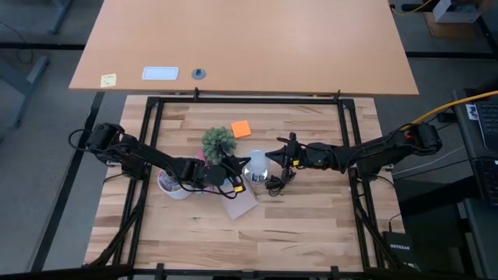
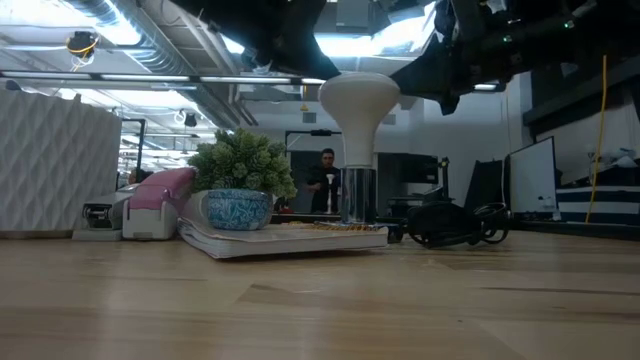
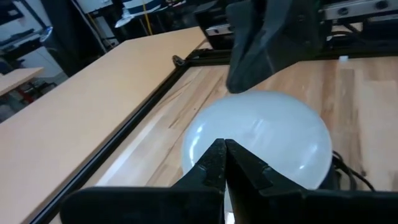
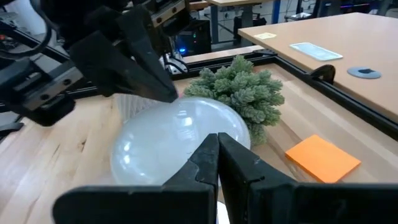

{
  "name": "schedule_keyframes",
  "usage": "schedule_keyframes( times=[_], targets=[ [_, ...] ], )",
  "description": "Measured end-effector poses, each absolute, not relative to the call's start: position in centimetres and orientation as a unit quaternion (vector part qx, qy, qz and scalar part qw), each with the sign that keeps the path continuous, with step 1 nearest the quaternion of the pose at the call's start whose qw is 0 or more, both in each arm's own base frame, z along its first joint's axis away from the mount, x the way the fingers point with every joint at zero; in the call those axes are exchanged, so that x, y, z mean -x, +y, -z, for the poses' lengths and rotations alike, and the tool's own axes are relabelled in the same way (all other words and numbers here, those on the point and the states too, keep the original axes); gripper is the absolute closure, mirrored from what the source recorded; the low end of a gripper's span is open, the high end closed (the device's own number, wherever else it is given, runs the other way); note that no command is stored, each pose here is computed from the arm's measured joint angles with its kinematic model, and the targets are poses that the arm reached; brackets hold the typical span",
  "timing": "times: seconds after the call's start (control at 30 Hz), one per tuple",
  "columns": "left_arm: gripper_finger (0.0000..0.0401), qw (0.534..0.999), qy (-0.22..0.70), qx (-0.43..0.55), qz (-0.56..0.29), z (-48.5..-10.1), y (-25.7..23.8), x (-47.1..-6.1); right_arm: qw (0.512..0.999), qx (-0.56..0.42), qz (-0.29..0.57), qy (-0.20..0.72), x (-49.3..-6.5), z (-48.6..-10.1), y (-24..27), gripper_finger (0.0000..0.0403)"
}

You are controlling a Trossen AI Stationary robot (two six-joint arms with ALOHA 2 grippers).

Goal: Screw lightbulb
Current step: Insert the lightbulb into the silver lamp socket

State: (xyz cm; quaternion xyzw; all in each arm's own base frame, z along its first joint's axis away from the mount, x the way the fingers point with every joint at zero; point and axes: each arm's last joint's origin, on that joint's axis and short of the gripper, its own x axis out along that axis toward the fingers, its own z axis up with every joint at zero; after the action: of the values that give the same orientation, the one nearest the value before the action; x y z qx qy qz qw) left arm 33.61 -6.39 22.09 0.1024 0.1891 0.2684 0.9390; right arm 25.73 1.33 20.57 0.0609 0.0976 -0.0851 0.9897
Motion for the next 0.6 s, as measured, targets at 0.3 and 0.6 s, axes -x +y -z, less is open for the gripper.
schedule_keyframes(
  times=[0.3,0.6],
  targets=[
    [0.0401,0.935,0.187,-0.104,-0.282,-22.09,-6.21,-33.61,0.992,-0.065,0.047,0.101,-25.74,-20.58,1.57,0.0391],
    [0.0401,0.937,0.172,-0.091,-0.290,-22.35,-5.42,-33.94,0.992,-0.067,0.033,0.103,-25.76,-20.54,1.68,0.0391]
  ],
)
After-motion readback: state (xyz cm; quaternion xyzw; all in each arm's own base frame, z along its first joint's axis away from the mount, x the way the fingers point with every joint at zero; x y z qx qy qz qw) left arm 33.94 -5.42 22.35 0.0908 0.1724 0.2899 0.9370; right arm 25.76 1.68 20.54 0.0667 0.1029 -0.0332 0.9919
